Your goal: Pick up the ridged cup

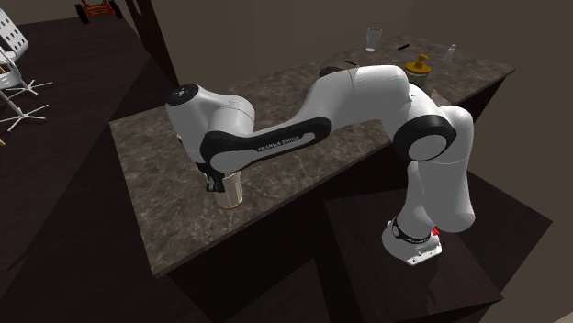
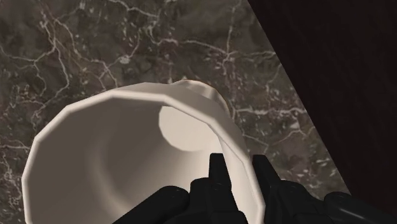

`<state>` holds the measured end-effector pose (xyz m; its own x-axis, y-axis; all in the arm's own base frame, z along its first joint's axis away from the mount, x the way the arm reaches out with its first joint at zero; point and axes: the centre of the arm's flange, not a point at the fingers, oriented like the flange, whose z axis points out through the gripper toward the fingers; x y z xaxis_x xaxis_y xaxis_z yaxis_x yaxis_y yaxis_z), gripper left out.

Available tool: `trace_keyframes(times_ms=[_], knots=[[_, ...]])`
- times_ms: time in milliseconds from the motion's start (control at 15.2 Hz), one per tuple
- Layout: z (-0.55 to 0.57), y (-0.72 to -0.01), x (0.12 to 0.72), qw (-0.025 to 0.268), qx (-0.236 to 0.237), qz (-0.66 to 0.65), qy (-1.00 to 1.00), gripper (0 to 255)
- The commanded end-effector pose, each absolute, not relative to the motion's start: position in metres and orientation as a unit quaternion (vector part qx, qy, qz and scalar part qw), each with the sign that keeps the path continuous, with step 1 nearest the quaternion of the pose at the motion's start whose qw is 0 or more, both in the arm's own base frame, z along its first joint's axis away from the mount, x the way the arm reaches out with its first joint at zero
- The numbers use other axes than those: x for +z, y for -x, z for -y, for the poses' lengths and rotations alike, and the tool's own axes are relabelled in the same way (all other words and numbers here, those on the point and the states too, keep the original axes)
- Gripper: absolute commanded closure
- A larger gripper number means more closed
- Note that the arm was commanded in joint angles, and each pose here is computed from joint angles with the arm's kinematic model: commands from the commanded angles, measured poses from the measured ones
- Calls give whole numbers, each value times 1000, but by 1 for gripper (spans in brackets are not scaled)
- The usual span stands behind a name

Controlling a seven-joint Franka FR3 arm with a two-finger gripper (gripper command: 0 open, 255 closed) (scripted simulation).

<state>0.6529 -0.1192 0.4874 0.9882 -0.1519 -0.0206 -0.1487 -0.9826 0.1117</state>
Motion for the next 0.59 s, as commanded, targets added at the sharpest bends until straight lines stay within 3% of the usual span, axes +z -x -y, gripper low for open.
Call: trace_keyframes(times_ms=[0,528], knots=[[119,-653,486,55,-15,76,-996,255],[120,-653,513,55,-15,76,-996,255]])
